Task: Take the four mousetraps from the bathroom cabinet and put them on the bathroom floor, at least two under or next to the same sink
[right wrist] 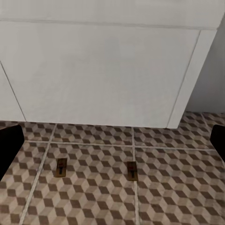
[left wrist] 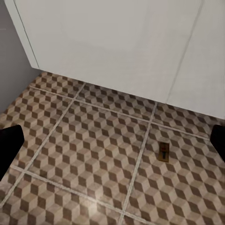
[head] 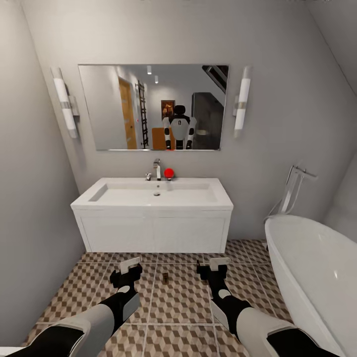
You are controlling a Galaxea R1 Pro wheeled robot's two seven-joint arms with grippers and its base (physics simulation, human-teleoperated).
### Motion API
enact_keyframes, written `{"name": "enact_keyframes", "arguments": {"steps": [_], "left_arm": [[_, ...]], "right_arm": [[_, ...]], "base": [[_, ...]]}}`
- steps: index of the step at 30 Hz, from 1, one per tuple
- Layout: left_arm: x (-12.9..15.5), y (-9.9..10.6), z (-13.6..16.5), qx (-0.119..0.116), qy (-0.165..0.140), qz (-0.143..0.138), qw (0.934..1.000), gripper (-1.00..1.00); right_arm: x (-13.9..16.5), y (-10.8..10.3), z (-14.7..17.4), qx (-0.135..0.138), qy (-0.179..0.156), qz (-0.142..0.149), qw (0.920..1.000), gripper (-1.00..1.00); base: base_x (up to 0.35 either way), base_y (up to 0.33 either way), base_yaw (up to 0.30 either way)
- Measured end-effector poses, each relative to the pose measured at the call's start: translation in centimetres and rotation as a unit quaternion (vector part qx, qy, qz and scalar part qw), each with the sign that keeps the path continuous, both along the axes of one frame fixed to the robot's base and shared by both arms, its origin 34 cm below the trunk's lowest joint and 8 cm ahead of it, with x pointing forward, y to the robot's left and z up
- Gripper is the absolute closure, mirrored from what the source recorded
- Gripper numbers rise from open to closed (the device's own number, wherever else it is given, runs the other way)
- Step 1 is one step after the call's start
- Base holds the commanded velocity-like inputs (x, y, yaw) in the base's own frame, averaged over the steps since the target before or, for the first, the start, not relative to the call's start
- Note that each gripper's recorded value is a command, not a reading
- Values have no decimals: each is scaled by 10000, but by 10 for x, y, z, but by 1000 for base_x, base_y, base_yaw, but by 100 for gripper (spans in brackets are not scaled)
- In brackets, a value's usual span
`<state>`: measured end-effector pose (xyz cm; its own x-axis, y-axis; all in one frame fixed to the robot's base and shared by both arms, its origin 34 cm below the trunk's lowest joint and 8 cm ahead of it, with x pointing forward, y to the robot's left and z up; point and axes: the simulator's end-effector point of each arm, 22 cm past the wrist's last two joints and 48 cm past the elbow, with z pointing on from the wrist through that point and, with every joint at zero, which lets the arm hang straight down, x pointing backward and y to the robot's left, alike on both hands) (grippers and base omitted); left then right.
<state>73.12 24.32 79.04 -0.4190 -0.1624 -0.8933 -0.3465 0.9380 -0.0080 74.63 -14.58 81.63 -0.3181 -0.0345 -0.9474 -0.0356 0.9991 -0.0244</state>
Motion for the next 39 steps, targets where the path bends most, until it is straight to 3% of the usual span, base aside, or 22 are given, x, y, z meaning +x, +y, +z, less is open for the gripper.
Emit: {"name": "enact_keyframes", "arguments": {"steps": [13,19,24,31,39], "left_arm": [[-19,1,-5,15,338,-32,9994,-100],[-33,-4,-19,1,855,-147,9962,-100],[-45,-6,-34,11,1299,-222,9913,-100],[-77,-8,-62,-6,1733,-253,9845,-100],[-149,-8,-115,-21,2333,-254,9721,-100]], "right_arm": [[-22,-3,-12,-52,378,7,9993,-100],[-31,-3,-17,-90,563,33,9984,-100],[-54,-3,-44,-143,966,59,9952,-100],[-120,-20,-108,-300,1817,32,9829,-100],[-180,-36,-157,-526,2850,28,9571,-100]], "base": [[0,0,0],[0,0,0],[0,0,0],[0,0,0],[0,0,0]]}}
